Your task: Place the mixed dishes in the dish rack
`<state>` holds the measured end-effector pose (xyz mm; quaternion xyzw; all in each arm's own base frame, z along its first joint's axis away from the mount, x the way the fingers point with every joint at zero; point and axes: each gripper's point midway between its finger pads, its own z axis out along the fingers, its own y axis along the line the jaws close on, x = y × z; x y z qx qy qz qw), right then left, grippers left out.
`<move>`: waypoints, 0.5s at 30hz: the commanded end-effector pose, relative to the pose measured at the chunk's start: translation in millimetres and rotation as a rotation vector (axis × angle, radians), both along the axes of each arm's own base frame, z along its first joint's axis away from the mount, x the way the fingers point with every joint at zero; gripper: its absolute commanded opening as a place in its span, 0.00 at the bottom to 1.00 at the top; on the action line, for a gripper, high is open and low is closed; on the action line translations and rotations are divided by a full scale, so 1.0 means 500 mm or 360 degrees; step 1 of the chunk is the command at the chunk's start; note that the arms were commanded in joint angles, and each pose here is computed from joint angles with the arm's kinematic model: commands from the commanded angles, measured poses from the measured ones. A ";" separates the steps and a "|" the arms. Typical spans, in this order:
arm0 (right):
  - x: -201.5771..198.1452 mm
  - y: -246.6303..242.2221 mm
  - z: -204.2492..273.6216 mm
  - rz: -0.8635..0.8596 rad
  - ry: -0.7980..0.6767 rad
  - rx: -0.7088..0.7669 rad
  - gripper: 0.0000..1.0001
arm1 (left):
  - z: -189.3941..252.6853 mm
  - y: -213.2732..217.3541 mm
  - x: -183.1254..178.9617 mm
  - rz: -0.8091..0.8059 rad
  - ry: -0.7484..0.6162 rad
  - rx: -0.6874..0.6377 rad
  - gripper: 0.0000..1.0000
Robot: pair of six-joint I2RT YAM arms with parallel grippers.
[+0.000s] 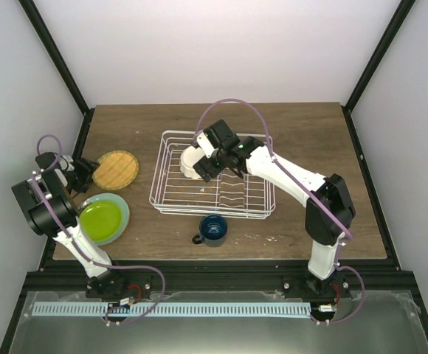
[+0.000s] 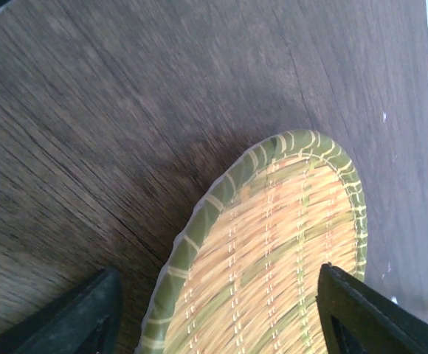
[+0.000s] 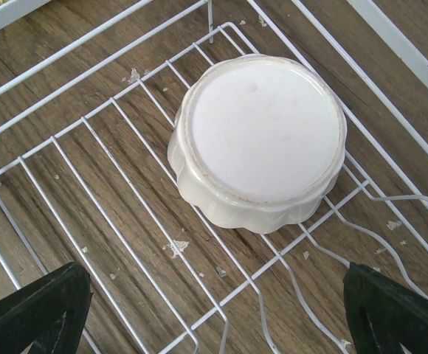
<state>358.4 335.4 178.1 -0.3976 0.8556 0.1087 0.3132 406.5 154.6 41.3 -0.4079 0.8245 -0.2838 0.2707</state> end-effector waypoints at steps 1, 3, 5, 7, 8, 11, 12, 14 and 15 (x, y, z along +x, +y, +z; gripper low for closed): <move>0.022 0.006 0.031 -0.0017 -0.0055 0.0021 0.95 | -0.086 -0.034 -0.049 0.0007 0.0219 -0.0134 0.69; 0.023 0.007 0.030 -0.0015 -0.0057 0.0014 0.94 | -0.086 -0.034 -0.048 0.0003 0.0219 -0.0134 0.61; 0.024 0.005 0.031 -0.0015 -0.0062 0.0007 0.94 | -0.086 -0.034 -0.048 -0.0002 0.0224 -0.0140 0.51; 0.025 0.003 0.029 -0.0018 -0.0068 -0.0006 0.94 | -0.087 -0.034 -0.048 -0.0006 0.0229 -0.0141 0.43; 0.025 0.002 0.029 -0.0020 -0.0070 -0.0010 0.94 | -0.087 -0.034 -0.047 -0.0009 0.0231 -0.0140 0.38; 0.026 0.000 0.027 -0.0019 -0.0076 -0.0019 0.94 | -0.087 -0.034 -0.047 -0.0014 0.0230 -0.0140 0.29; 0.025 0.000 0.026 -0.0018 -0.0075 -0.0023 0.94 | -0.086 -0.035 -0.047 -0.0019 0.0229 -0.0140 0.26; 0.026 -0.001 0.022 -0.0019 -0.0072 -0.0030 0.94 | -0.086 -0.034 -0.046 -0.0027 0.0224 -0.0137 0.19; 0.026 -0.001 0.022 -0.0018 -0.0072 -0.0030 0.94 | -0.086 -0.035 -0.046 -0.0031 0.0223 -0.0138 0.15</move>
